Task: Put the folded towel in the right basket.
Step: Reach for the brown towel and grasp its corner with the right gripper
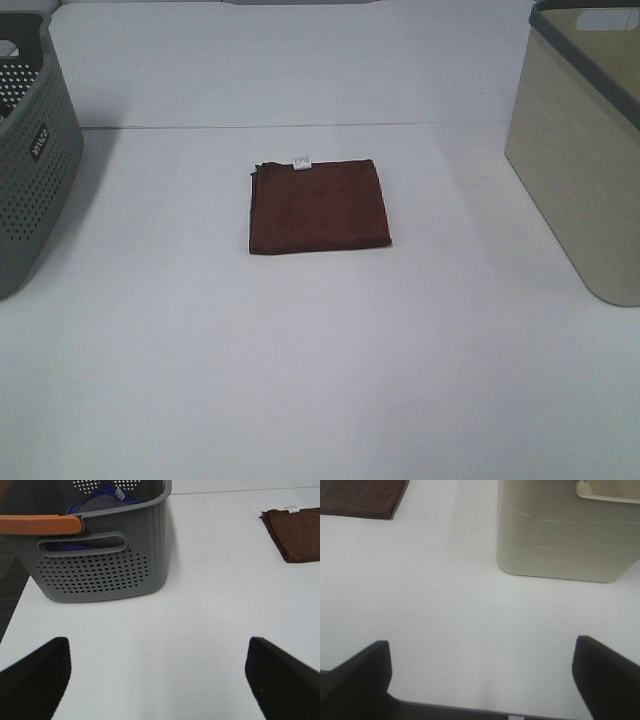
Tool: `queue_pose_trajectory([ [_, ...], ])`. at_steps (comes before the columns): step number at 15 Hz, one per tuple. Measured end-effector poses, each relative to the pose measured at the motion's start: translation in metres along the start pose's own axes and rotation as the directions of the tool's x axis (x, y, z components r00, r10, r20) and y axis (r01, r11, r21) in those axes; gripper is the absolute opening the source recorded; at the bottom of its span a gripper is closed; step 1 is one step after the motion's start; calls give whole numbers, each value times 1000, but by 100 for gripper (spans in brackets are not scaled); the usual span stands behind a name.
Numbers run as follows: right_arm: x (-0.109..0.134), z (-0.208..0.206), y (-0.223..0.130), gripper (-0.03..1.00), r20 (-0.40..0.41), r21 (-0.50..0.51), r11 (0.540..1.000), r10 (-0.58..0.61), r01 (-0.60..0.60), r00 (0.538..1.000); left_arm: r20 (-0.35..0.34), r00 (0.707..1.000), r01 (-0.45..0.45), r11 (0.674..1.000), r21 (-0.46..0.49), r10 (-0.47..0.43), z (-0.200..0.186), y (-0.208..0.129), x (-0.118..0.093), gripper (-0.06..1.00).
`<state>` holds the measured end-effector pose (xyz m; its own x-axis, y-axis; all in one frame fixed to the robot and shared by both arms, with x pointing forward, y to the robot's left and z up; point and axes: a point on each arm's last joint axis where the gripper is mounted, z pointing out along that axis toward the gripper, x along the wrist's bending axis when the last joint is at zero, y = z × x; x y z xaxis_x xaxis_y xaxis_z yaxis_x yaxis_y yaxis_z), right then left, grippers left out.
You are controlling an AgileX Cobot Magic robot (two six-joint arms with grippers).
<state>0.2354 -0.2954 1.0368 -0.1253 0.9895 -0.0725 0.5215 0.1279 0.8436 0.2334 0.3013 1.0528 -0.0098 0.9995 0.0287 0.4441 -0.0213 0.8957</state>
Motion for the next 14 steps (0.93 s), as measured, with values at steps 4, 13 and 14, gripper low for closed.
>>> queue_pose_trajectory([
  [4, 0, 0, 0, 94, 0, 0, 1000, 0, 0, 1000, 0, 1000, 0, 1000, 0, 0, 0, 0, 0, 88],
  [13, 0, 0, 0, 94, 0, 0, 1000, 1, -1, 1000, 0, 1000, 0, 1000, 0, 0, 0, 0, 0, 88],
  [14, 0, 0, 0, 94, 0, 0, 1000, 1, -1, 1000, 0, 1000, 0, 1000, 0, 0, 0, 0, 0, 88],
])
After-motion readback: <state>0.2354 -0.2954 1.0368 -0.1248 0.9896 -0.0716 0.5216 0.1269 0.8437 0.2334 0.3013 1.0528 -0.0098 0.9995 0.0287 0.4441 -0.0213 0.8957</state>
